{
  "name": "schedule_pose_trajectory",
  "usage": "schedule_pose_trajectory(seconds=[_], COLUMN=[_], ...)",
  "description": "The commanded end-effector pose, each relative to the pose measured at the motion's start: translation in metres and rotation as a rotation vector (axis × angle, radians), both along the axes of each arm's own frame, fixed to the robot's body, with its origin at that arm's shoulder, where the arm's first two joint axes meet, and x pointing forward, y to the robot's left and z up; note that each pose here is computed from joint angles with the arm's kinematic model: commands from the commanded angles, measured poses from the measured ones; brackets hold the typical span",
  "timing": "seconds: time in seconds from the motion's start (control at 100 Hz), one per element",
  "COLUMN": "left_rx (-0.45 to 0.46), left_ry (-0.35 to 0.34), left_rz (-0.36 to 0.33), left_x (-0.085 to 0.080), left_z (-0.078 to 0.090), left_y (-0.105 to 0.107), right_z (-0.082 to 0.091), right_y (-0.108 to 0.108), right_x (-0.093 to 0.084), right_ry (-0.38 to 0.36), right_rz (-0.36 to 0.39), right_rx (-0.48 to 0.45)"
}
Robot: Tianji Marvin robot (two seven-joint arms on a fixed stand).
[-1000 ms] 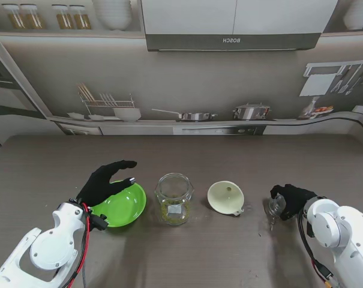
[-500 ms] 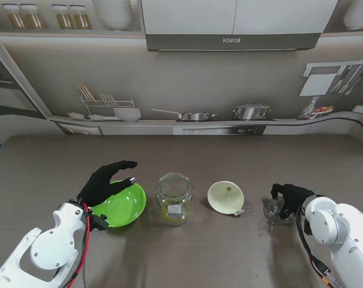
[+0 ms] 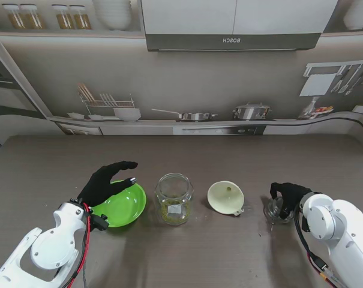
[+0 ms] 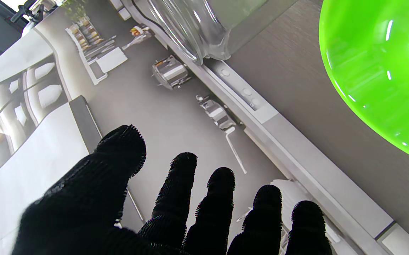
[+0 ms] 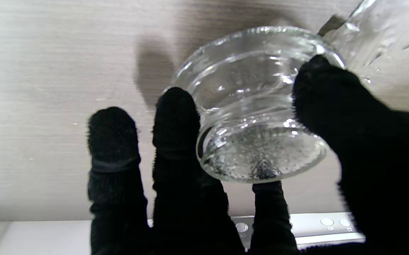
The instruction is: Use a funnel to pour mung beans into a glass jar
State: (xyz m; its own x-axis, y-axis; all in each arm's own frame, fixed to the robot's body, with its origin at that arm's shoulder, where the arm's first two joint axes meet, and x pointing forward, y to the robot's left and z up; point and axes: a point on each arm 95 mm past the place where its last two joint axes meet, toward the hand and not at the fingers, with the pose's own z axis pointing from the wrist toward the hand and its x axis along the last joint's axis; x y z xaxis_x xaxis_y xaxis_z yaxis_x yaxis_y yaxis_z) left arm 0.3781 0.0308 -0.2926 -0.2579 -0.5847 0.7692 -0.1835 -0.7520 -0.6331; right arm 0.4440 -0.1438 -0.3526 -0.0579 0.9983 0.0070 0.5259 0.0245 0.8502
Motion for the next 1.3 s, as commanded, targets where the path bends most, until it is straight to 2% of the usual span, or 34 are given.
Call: schedule_pose_trajectory(seconds=[0.0, 0.22, 0.62, 1.05, 1.29], left_rx=[-0.001, -0.001, -0.001, 0.0, 0.001], left_ry=[0.011, 0.013, 0.011, 0.013, 0.018], left_rz=[-0.016, -0.017, -0.016, -0.012, -0.013], left_x=[-0.001, -0.001, -0.001, -0.002, -0.001], left_z=[0.0, 0.0, 0.0, 0.0, -0.001], left_y=[-0.003, -0.003, -0.001, -0.001, -0.001], right_z=[-0.056, -0.063, -0.074, -0.074, -0.067], right_y=[-0.001, 0.001, -0.001, -0.002, -0.003], right_x=[-0.033, -0.034, -0.034, -0.036, -0.034], right_ry=[0.197, 0.242, 0.221, 0.243, 0.237], right_rz=[-0.002, 0.02, -0.005, -0.006, -0.024], right_rx=[-0.005, -0.005, 0.023, 0.039, 0.07])
